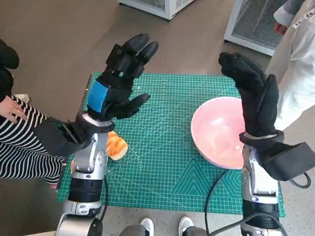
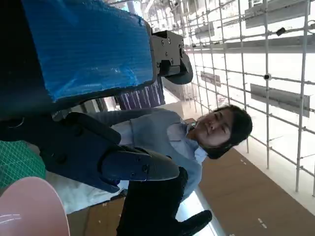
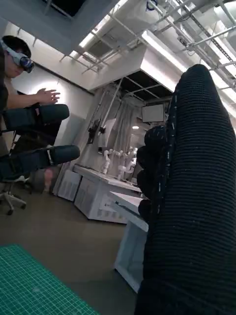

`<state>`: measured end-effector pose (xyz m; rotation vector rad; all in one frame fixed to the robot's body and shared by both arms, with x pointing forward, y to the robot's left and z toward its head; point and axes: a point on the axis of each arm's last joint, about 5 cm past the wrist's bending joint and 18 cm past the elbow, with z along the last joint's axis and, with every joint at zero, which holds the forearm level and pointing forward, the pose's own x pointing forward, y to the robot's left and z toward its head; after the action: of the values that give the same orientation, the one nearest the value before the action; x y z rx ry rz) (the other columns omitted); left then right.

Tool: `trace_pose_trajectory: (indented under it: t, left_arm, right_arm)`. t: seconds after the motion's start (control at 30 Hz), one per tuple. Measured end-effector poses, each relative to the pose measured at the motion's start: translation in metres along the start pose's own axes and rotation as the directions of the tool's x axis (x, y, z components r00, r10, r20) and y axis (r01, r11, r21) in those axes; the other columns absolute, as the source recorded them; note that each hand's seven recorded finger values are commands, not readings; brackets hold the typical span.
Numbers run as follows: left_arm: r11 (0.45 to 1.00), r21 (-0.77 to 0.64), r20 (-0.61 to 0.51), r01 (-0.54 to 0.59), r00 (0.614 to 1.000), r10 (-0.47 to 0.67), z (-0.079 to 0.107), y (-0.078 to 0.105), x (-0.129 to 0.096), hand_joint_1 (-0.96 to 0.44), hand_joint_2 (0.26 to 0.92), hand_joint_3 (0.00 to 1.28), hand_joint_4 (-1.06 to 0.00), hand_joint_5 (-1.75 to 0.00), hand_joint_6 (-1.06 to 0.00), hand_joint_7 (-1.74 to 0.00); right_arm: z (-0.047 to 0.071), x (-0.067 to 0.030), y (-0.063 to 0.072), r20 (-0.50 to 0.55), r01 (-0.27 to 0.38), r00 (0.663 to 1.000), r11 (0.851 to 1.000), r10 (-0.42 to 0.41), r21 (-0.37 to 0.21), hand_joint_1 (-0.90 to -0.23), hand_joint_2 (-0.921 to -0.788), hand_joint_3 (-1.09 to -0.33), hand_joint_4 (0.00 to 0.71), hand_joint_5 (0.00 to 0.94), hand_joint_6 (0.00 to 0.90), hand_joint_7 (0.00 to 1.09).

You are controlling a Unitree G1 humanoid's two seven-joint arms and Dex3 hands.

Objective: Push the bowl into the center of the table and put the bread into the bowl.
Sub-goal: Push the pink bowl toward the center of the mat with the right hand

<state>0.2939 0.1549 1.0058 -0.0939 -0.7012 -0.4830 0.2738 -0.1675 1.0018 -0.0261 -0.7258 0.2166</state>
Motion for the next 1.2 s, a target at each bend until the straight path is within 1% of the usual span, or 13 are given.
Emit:
trace_pose_trajectory:
  t: [0.13, 0.23, 0.33, 0.4, 0.47, 0.53, 0.67, 0.77, 0.87, 1.07, 1.2]
  left_arm:
    - [1.000, 0.000, 0.000, -0.008, 1.000, 0.008, 0.000, -0.001, 0.000, -0.44, 0.920, 0.27, -0.12, -0.31, 0.00, -0.67]
    - [1.000, -0.001, 0.000, -0.013, 1.000, 0.013, 0.000, -0.001, 0.000, -0.45, 0.920, 0.28, -0.13, -0.32, 0.00, -0.69]
    - [1.000, -0.001, -0.001, -0.017, 1.000, 0.017, 0.000, -0.001, 0.000, -0.45, 0.920, 0.28, -0.14, -0.32, 0.00, -0.69]
    - [1.000, 0.000, -0.003, -0.023, 1.000, 0.023, 0.000, 0.000, -0.001, -0.45, 0.921, 0.28, -0.14, -0.32, 0.00, -0.69]
    - [1.000, -0.001, -0.005, -0.029, 1.000, 0.029, -0.001, 0.000, -0.002, -0.45, 0.921, 0.28, -0.14, -0.32, 0.00, -0.68]
    - [0.999, -0.002, -0.007, -0.033, 0.999, 0.033, -0.001, 0.000, -0.003, -0.45, 0.921, 0.28, -0.15, -0.32, 0.00, -0.68]
    - [0.999, -0.004, -0.008, -0.035, 0.999, 0.035, -0.002, 0.000, -0.003, -0.45, 0.921, 0.28, -0.15, -0.31, 0.00, -0.67]
    - [0.999, -0.008, -0.006, -0.039, 0.999, 0.039, -0.002, 0.001, -0.003, -0.45, 0.921, 0.27, -0.15, -0.31, 0.00, -0.67]
    - [0.999, -0.014, -0.008, -0.040, 0.999, 0.040, -0.002, 0.000, -0.003, -0.46, 0.921, 0.27, -0.16, -0.30, 0.00, -0.65]
    - [0.999, -0.023, -0.011, -0.043, 0.999, 0.043, -0.003, 0.000, -0.003, -0.46, 0.921, 0.27, -0.17, -0.29, 0.00, -0.65]
    - [0.998, -0.029, -0.013, -0.048, 0.999, 0.047, -0.003, 0.000, -0.004, -0.46, 0.921, 0.27, -0.17, -0.28, 0.00, -0.65]
  right_arm:
    - [0.000, -0.0017, -0.004, -0.004, 0.000, 1.000, 1.000, 0.000, -0.008, -0.691, -0.921, -0.674, 0.155, 0.002, 0.026, 0.51]
    - [0.001, -0.0060, -0.012, -0.005, 0.010, 1.000, 1.000, -0.010, -0.011, -0.691, -0.921, -0.675, 0.151, 0.001, 0.021, 0.51]
    - [0.003, -0.0144, -0.026, -0.013, 0.029, 0.999, 0.999, -0.029, -0.043, -0.685, -0.921, -0.688, 0.135, 0.000, 0.009, 0.50]
    - [0.005, -0.0204, -0.038, -0.015, 0.052, 0.998, 0.995, -0.054, -0.081, -0.681, -0.921, -0.705, 0.117, 0.001, 0.004, 0.48]
    - [0.007, -0.0265, -0.049, -0.012, 0.082, 0.996, 0.989, -0.084, -0.126, -0.671, -0.921, -0.732, 0.098, 0.001, 0.001, 0.46]
    - [0.009, -0.0330, -0.061, -0.008, 0.129, 0.991, 0.976, -0.132, -0.175, -0.659, -0.921, -0.749, 0.088, 0.000, 0.000, 0.46]
    - [0.009, -0.0471, -0.081, -0.003, 0.247, 0.967, 0.934, -0.256, -0.259, -0.649, -0.921, -0.767, 0.080, 0.000, -0.001, 0.44]
    - [0.004, -0.0576, -0.091, -0.017, 0.323, 0.940, 0.903, -0.342, -0.285, -0.648, -0.921, -0.775, 0.079, 0.001, 0.000, 0.43]
    - [-0.002, -0.0679, -0.099, -0.047, 0.375, 0.913, 0.877, -0.406, -0.300, -0.645, -0.921, -0.777, 0.083, 0.003, 0.010, 0.43]
    - [-0.018, -0.0875, -0.109, -0.127, 0.430, 0.864, 0.844, -0.488, -0.320, -0.622, -0.921, -0.786, 0.089, 0.005, 0.016, 0.44]
    - [-0.032, -0.1010, -0.111, -0.207, 0.452, 0.824, 0.832, -0.527, -0.321, -0.611, -0.921, -0.780, 0.090, 0.005, 0.017, 0.43]
